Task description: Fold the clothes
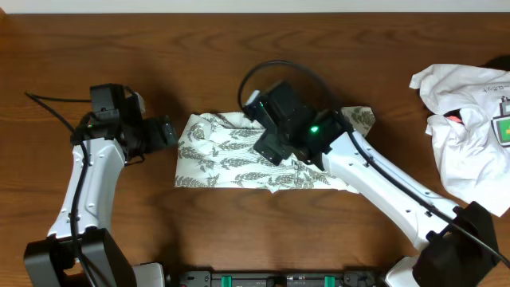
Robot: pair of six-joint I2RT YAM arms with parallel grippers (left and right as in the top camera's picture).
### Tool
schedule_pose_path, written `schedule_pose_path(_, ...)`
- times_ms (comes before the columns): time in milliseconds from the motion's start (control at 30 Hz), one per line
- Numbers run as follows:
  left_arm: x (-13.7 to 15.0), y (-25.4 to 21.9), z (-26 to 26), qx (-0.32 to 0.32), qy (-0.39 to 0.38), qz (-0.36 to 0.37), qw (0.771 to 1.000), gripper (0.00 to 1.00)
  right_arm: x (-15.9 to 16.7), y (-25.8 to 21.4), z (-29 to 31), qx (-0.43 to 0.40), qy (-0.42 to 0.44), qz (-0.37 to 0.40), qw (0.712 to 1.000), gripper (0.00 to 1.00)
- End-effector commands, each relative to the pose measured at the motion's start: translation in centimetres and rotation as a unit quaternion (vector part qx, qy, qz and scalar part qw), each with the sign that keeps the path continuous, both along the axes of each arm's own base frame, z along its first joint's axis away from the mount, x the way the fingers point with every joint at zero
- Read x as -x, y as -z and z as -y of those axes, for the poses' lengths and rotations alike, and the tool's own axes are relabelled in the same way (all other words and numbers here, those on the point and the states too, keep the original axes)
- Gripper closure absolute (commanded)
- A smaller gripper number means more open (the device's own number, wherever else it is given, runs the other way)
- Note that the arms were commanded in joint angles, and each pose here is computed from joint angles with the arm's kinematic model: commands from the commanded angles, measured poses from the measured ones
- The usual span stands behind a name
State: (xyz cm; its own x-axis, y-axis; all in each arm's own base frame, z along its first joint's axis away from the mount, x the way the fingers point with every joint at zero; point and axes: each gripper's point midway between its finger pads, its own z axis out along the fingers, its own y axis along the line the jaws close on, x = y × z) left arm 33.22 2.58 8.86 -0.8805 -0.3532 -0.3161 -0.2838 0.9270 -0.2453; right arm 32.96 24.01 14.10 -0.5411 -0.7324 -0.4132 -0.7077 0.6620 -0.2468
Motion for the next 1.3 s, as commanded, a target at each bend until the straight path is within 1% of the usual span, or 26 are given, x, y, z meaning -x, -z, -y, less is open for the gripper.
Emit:
schedule_pose_path(0,0.2,0.1,-0.3,-0.005,-0.005,-0.004,1.0,0.02,-1.2,-0.6,4.4,0.011,0.157,0.012,0.987,0.01)
schedule_pose_path(167,0.1,0.1,-0.4,-0.005,-0.005,-0.004,1.0,0.02,0.7,0.0,11.1,0.047,0.283,-0.048,0.957,0.01)
schedule_pose_path(267,0.2,0.1,-0.3,-0.005,-0.005,-0.004,1.0,0.02,2.0,0.7,15.1,0.057,0.373,-0.088,0.922,0.01)
schedule_pose_path(333,0.2,0.1,-0.3,-0.005,-0.005,-0.004,1.0,0.02,2.3,1.1,16.4,0.034,0.417,-0.115,0.901,0.01)
schedule_pose_path(467,0.1,0.1,-0.4,-0.005,-0.005,-0.003,1.0,0.02,2.0,1.8,14.9,-0.069,0.42,-0.188,0.885,0.01)
schedule_pose_path(600,0.1,0.1,-0.4,-0.005,-0.005,-0.002,1.0,0.02,1.3,1.8,13.6,-0.129,0.407,-0.216,0.878,0.03)
schedule_pose_path(767,0.1,0.1,-0.4,-0.005,-0.005,-0.002,1.0,0.02,1.4,2.6,13.6,-0.128,0.426,-0.227,0.867,0.02)
schedule_pose_path(933,0.1,0.1,-0.4,-0.005,-0.005,-0.002,1.0,0.02,1.8,4.2,14.9,-0.1,0.476,-0.221,0.845,0.01)
schedule_pose_path(1133,0.1,0.1,-0.4,-0.005,-0.005,-0.002,1.0,0.02,2.3,5.9,15.5,-0.09,0.49,-0.218,0.839,0.01)
schedule_pose_path(1267,0.1,0.1,-0.4,-0.005,-0.005,-0.002,1.0,0.02,1.8,7.1,15.4,-0.102,0.488,-0.206,0.842,0.03)
